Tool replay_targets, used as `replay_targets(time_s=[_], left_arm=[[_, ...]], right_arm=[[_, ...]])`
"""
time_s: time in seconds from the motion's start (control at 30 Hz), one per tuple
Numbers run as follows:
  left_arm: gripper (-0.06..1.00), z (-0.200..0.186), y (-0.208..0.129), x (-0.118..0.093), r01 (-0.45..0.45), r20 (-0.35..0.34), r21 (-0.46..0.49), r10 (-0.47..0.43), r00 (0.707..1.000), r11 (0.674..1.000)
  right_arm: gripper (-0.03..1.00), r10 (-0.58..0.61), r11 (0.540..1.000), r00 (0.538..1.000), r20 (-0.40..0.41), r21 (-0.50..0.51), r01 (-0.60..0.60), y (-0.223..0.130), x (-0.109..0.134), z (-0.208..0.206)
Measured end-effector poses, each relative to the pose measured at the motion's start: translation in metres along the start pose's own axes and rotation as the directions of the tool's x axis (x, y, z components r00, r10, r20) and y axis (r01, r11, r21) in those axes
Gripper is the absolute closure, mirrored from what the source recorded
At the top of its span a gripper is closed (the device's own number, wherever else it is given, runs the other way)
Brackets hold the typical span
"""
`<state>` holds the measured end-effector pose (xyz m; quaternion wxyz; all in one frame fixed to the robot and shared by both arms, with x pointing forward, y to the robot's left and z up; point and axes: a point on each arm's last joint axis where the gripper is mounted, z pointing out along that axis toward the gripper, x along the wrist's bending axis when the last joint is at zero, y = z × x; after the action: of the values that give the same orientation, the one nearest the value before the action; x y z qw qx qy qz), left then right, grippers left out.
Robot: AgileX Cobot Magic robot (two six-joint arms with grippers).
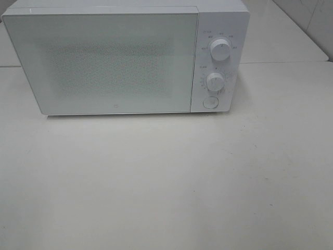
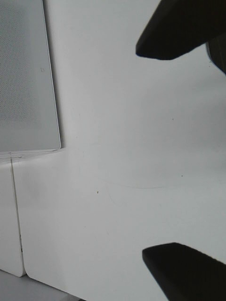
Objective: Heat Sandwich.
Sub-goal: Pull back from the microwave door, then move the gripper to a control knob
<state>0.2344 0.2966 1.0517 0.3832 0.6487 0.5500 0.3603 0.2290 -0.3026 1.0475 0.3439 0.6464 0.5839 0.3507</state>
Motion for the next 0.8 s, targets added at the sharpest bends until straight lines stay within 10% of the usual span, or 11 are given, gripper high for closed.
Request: replay_targets(time_s=[0.8], left_arm=[[-0.04, 0.0000, 0.0001, -0.0009, 0.009, 0.010, -0.001, -0.009, 1.000, 1.000]], right_arm=[[0.21, 0.005, 1.000, 1.000, -0.012, 0.001, -0.005, -0.0001, 0.0011, 0.0000]])
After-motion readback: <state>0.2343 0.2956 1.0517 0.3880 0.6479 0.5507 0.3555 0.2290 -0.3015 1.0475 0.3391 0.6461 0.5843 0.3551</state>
